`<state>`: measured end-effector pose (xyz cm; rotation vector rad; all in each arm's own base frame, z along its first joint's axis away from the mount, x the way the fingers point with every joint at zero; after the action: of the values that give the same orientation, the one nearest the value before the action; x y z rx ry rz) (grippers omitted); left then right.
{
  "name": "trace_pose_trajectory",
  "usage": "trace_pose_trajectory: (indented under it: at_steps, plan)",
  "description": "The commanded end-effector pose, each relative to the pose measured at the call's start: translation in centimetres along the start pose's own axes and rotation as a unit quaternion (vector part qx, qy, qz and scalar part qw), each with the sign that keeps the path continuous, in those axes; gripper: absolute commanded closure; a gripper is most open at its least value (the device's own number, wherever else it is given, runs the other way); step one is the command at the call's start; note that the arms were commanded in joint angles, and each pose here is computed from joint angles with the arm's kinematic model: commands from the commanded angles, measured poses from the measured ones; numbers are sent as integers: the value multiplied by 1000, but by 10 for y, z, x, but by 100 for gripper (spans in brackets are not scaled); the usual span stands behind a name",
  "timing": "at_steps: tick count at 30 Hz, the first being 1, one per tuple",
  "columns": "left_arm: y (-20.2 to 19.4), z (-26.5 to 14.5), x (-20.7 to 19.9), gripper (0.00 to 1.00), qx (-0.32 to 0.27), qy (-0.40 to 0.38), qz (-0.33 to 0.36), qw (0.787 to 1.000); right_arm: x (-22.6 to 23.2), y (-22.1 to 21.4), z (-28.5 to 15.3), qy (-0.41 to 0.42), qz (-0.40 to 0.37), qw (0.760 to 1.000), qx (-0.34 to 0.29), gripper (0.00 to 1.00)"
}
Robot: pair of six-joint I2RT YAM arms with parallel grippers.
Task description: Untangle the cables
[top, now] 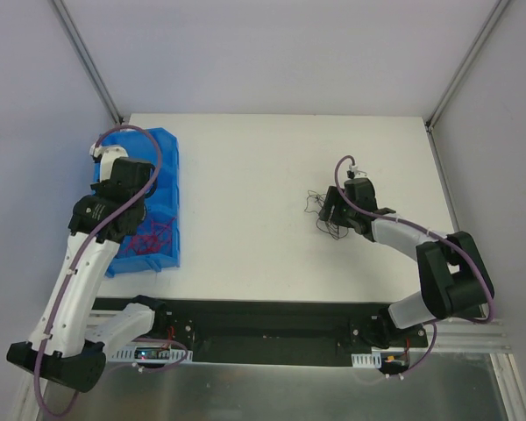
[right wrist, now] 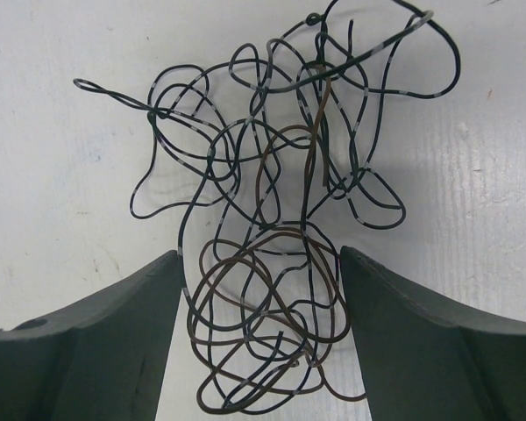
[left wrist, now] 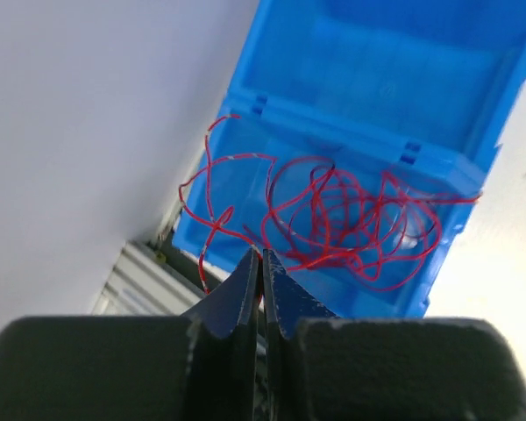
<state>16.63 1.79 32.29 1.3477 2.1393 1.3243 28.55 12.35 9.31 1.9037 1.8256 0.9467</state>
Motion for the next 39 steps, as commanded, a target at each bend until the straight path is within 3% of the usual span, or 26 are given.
trace_pose_trajectory:
  at_steps: [1,7,14,16,20,23,26,32,36,39]
  plan:
    - [-34,28,-10,100,98,23,-38,994,8,19,1,16,10,999,-26,25]
    - [-77,66,-44,100,227,-32,-111,967,9,18,1,18,10,1000,-23,25]
    - [-93,83,-48,100,255,-35,-186,948,9,19,2,19,10,1000,-23,25]
    - [-90,84,-43,89,252,-27,-200,947,10,19,2,22,11,999,-22,25]
    - [-76,68,-27,41,201,-18,-228,952,9,20,-1,21,11,999,-26,25]
    - [-65,51,-16,22,169,-23,-248,954,9,20,-1,23,11,999,-25,25]
    - [-53,34,-9,13,143,-47,-256,955,9,18,0,24,12,999,-22,25]
    - [-41,17,-12,5,130,-117,-241,955,10,19,-1,25,14,999,-24,25]
    - [-37,11,-19,4,129,-174,-218,952,9,20,-2,25,13,999,-27,25]
    - [-35,8,-18,2,97,-194,-219,951,10,19,-4,27,12,999,-26,25]
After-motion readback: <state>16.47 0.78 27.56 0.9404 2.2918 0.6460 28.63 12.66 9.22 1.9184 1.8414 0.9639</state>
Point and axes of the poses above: each gripper's point midway between its finger pads, its own z axis out along the fingers, its own x axis along the line the jaws close on, y = z × x, the point moved 7 cm from there along -z, back along the fingers, and after that the axes turned 7 degrees about -z, right-handed, at the moved point
